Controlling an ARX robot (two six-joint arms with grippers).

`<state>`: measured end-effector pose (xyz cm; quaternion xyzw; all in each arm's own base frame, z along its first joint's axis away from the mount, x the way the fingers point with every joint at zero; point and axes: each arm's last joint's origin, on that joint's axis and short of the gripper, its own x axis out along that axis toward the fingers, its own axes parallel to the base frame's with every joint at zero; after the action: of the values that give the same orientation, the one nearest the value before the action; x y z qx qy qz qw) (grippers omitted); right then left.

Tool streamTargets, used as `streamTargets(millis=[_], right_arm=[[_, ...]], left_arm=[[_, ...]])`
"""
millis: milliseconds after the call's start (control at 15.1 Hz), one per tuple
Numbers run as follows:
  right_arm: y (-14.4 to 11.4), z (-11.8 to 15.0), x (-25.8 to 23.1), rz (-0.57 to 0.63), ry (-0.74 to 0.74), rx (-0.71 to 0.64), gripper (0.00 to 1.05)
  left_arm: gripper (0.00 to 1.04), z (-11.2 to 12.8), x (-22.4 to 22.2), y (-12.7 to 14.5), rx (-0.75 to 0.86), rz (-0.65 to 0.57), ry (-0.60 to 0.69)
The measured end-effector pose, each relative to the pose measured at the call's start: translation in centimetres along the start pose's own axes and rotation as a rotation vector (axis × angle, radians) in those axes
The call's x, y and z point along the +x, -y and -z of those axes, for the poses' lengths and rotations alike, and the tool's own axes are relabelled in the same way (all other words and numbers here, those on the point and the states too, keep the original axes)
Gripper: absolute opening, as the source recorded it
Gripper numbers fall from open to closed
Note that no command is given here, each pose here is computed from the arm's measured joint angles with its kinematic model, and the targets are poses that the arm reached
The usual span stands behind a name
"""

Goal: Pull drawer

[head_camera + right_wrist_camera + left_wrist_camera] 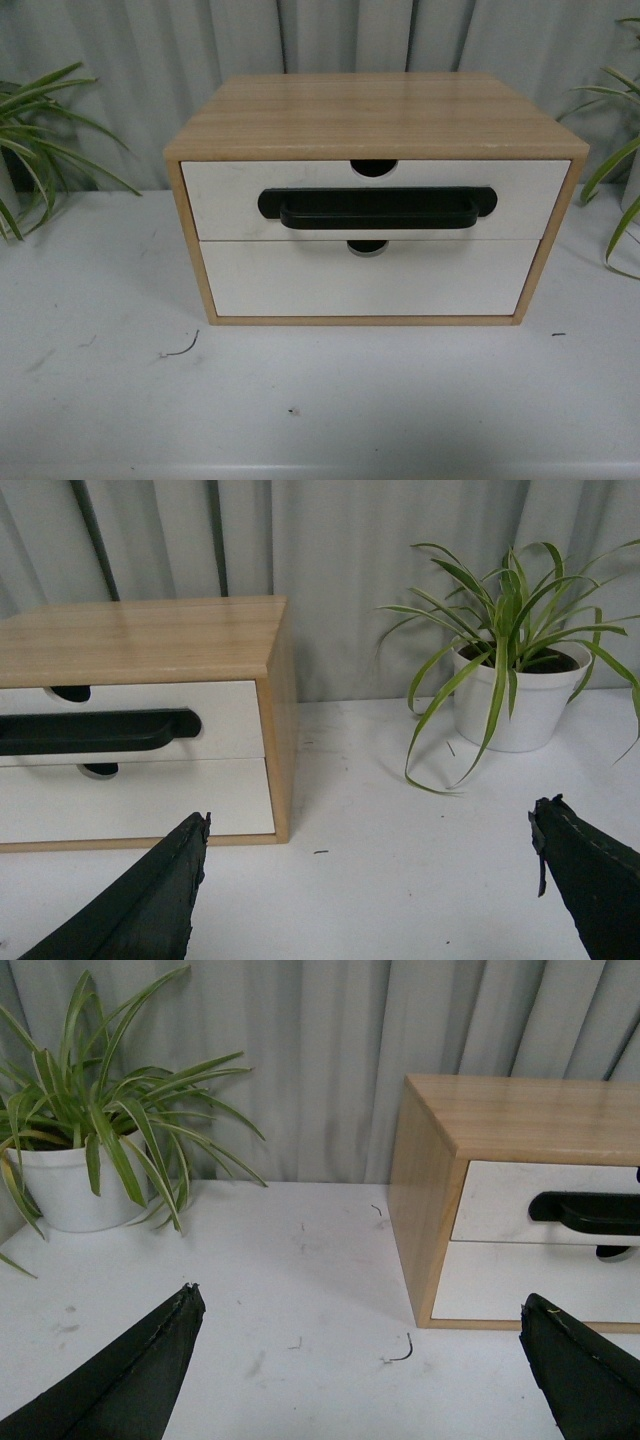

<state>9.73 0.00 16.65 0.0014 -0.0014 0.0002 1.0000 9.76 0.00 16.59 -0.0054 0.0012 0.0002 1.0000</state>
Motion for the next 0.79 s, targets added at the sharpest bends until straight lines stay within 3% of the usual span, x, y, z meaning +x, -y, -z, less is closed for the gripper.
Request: streamTargets(millis=[132, 199, 397, 662, 794], right_arm=[[0.0, 0.1, 0.0, -0.006, -0.023, 0.011, 0.98], [0.1, 0.2, 0.5, -0.038, -0.137, 0.087, 0.98], [0.3, -2.1, 3.3, -0.053, -0.106, 0.152, 0.98], [-0.9, -5.4, 9.9, -0.126, -0.024, 0.068, 0.98], [-2.7, -6.4, 14.6, -0.192, -0.002, -0.062, 0.98]], left_arm=[[0.98, 0.1, 0.0, 0.0, -0.012, -0.017, -0.032], [0.98, 0.0, 0.2, 0.4, -0.064, -0.132, -0.195], [0.98, -2.8, 2.1, 0.2, -0.188, -0.275, -0.118], [0.98, -5.7, 8.1, 1.3, -0.209, -0.163, -0.057], [0.98, -6.6, 12.7, 2.8, -0.201, -0.071, -0.068]])
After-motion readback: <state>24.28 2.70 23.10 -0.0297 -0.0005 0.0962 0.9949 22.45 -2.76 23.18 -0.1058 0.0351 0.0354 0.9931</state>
